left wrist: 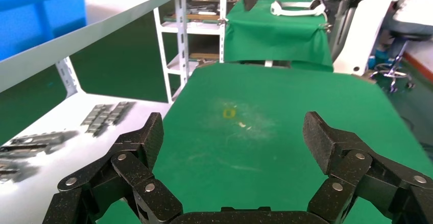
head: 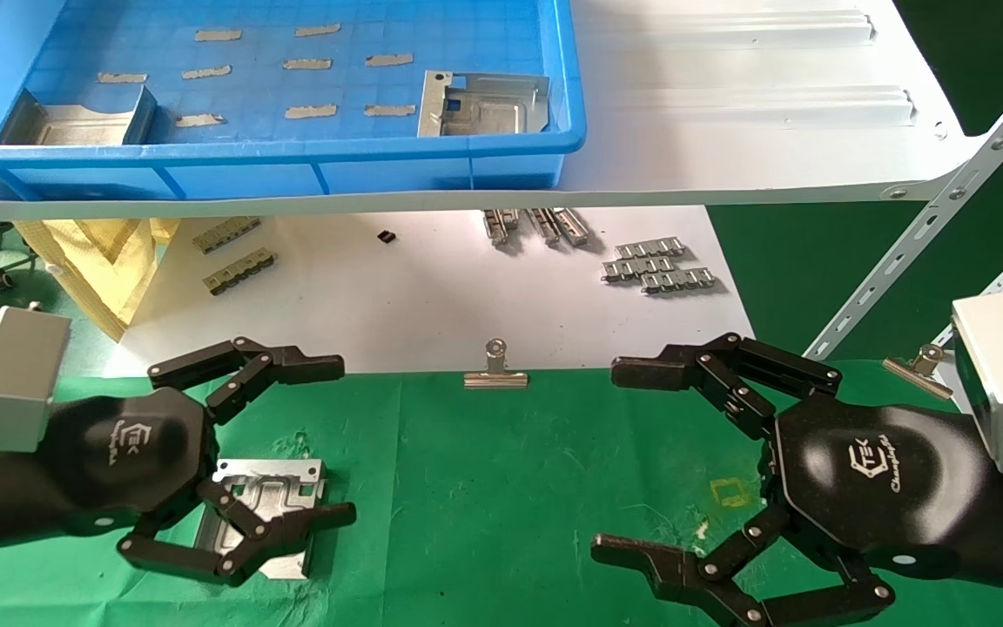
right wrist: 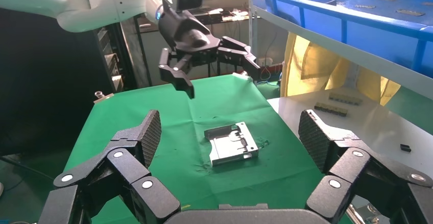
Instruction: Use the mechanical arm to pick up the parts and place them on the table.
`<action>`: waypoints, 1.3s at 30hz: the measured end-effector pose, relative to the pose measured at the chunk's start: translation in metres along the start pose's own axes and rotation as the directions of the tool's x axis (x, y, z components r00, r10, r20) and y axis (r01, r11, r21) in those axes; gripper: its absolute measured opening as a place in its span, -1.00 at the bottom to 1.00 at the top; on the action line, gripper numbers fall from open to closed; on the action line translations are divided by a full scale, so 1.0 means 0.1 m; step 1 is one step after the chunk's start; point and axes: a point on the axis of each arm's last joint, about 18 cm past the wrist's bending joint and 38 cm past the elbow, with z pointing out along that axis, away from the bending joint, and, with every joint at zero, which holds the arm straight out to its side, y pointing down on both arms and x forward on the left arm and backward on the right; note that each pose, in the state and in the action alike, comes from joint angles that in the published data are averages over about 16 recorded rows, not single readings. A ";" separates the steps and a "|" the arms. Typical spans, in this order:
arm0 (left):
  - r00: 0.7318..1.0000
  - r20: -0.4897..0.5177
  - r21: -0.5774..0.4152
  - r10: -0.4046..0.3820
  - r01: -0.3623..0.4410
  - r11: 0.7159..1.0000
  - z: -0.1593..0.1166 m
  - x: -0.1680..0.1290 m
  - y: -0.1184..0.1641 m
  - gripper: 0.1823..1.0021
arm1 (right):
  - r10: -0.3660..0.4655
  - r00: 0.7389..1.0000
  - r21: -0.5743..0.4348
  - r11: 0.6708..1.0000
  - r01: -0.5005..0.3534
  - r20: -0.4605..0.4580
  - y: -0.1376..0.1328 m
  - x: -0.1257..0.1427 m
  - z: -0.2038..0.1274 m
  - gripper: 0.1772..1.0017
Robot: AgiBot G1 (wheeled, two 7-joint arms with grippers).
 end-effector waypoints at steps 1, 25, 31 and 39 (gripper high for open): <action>1.000 -0.003 0.004 -0.003 0.003 1.000 0.00 0.02 -0.02 1.00 | 0.000 1.000 0.000 1.000 0.000 0.000 0.00 0.00 0.00 1.00; 0.997 -0.067 0.054 -0.035 0.039 0.998 0.03 0.39 -0.41 1.00 | 0.000 1.000 0.000 1.000 0.000 0.000 0.00 0.00 0.00 1.00; 0.997 -0.066 0.054 -0.035 0.039 0.998 0.03 0.38 -0.41 1.00 | 0.000 1.000 0.000 1.000 0.000 -0.001 0.00 0.00 0.00 1.00; 0.997 -0.063 0.053 -0.037 0.040 0.998 0.03 0.37 -0.39 1.00 | 0.000 1.000 0.000 1.000 0.000 -0.001 0.00 0.00 0.00 1.00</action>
